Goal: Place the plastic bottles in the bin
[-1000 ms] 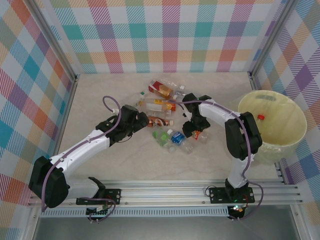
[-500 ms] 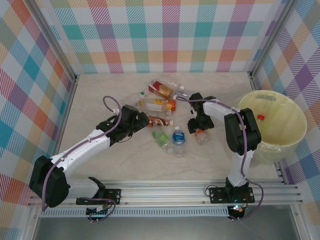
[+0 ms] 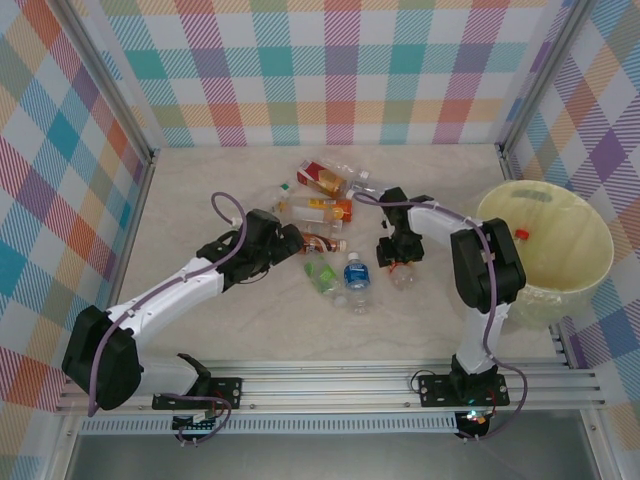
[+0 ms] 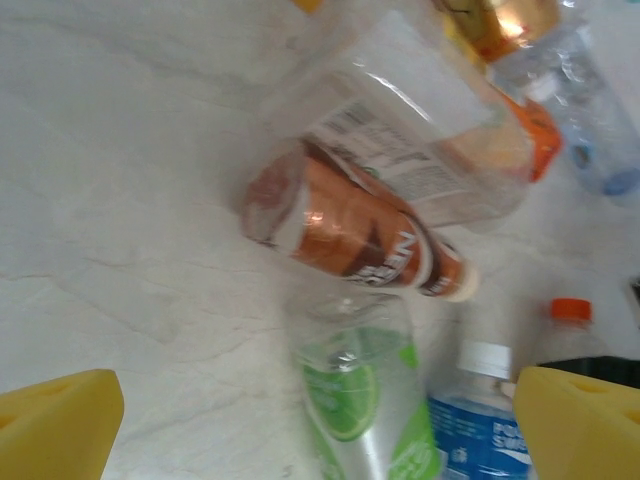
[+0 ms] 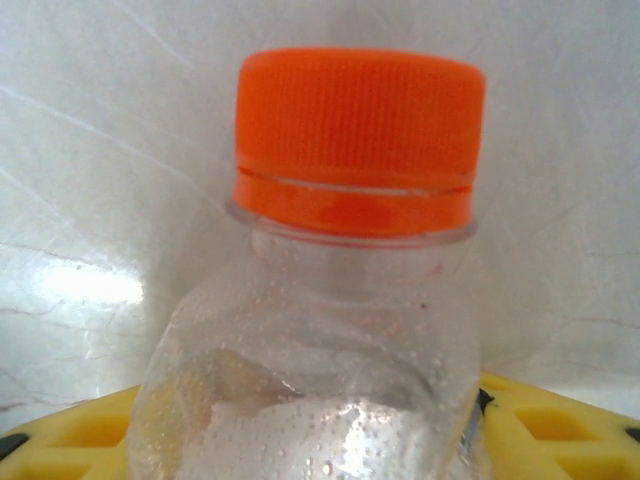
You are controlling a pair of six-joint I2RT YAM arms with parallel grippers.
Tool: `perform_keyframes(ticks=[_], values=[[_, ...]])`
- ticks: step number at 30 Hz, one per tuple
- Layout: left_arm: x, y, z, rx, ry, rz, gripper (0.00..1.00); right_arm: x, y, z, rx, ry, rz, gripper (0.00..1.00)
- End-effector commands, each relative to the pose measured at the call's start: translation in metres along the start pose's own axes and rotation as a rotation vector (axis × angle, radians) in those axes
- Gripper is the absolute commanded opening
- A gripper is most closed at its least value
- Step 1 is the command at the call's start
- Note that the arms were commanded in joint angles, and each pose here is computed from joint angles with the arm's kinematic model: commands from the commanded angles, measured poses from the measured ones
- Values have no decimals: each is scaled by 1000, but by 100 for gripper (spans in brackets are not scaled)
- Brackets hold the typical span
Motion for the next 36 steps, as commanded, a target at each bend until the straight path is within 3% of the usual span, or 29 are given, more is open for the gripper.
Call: perform_keyframes(ticks=[1,11,23,29,36], values=[[1,-24,-5,-32,-19,187,100,39,9,-2,-25,-98,-74,56],[10,-72,-5,-175,-27,373,100,155,18,-3,17,-410,-190,47],[-8,-80,0,-160,3,316,100,290,-1,28,65,-870,-312,43],[-12,-80,1,-151,5,305,100,333,-46,39,-19,-1141,-71,39],[-16,-81,0,-148,9,295,100,347,-78,46,-119,-1220,104,40]])
Point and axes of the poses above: each hand's point on the last joint's axis, 136 mm out from that joint toward the fingers, its own x axis back along the fingers, its own y axis along the line the jaws close on, z = x × y, the point moved 5 cm from there along x, back along the fingers, and after that the axes turned 9 degrees about -x, right-handed, at the moved point
